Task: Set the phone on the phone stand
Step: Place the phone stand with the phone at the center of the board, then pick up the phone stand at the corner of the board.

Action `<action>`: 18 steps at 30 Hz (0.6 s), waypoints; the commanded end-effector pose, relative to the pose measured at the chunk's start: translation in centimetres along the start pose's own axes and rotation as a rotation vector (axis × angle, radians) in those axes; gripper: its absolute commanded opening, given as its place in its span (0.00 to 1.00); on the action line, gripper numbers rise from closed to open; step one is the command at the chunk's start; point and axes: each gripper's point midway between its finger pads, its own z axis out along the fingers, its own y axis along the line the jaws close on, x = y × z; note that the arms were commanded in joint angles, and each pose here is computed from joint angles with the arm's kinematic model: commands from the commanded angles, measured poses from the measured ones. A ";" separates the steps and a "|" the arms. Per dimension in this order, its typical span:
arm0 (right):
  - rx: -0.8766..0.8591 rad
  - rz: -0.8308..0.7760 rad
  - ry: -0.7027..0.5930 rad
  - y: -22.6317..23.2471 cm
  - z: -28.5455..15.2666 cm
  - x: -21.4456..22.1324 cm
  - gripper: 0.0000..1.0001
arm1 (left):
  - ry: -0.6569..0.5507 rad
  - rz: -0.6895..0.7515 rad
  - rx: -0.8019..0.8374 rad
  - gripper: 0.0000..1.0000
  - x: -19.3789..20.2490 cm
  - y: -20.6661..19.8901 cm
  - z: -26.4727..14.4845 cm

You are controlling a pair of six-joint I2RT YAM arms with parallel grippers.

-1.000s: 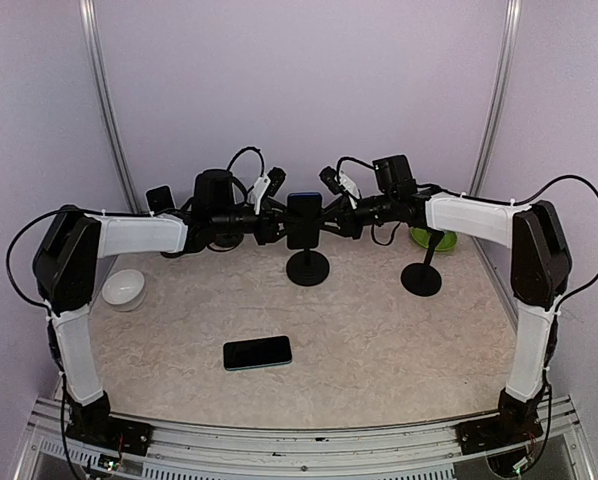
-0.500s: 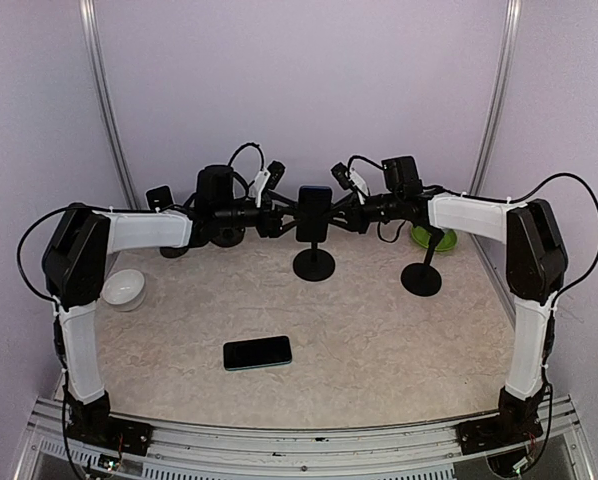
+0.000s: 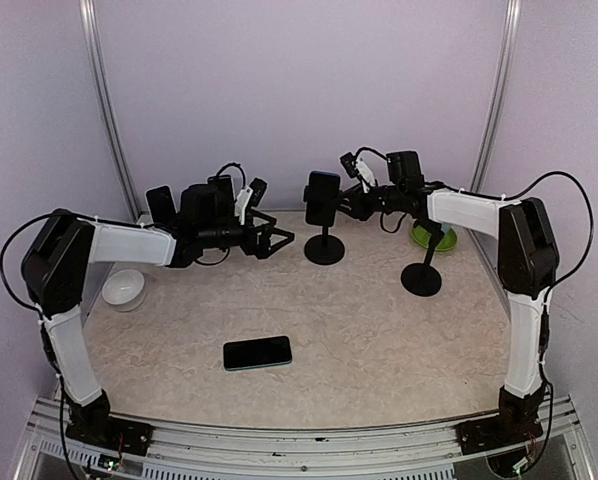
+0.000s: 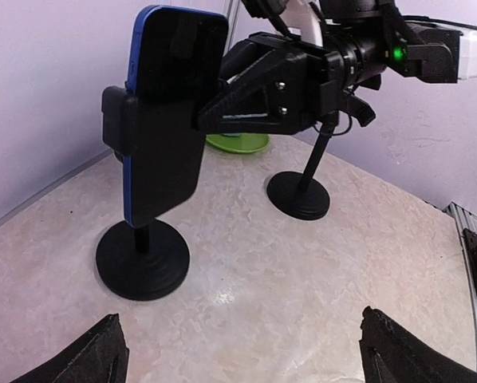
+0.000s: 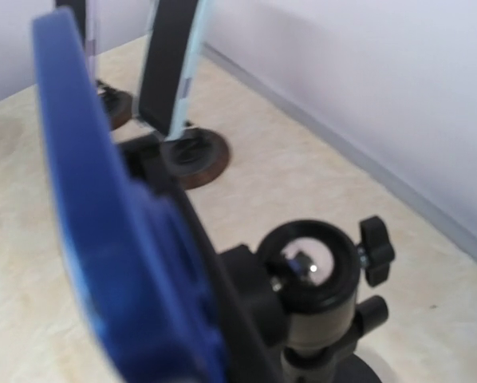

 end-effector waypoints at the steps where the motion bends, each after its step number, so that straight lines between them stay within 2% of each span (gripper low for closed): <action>1: 0.090 -0.092 -0.166 -2.4 -1.7 -7.0 0.08 | -0.127 0.033 -0.056 0.99 -4.6 -1.6 -3.5; 8: 0.151 -0.028 -0.164 -5.0 -2.2 -7.1 0.09 | -0.095 -0.029 -0.152 0.99 -3.7 -3.4 -6.3; 13: 0.189 0.002 -0.154 -5.9 -2.6 -6.5 0.10 | -0.107 -0.154 -0.253 0.99 -3.7 -3.9 -8.9; 15: 0.195 0.015 -0.150 -6.1 -2.6 -6.3 0.13 | -0.127 -0.167 -0.264 0.99 -4.2 -4.8 -10.2; 18: 0.208 0.025 -0.149 -6.4 -2.6 -6.2 0.23 | -0.145 -0.173 -0.302 0.99 -4.6 -5.8 -11.9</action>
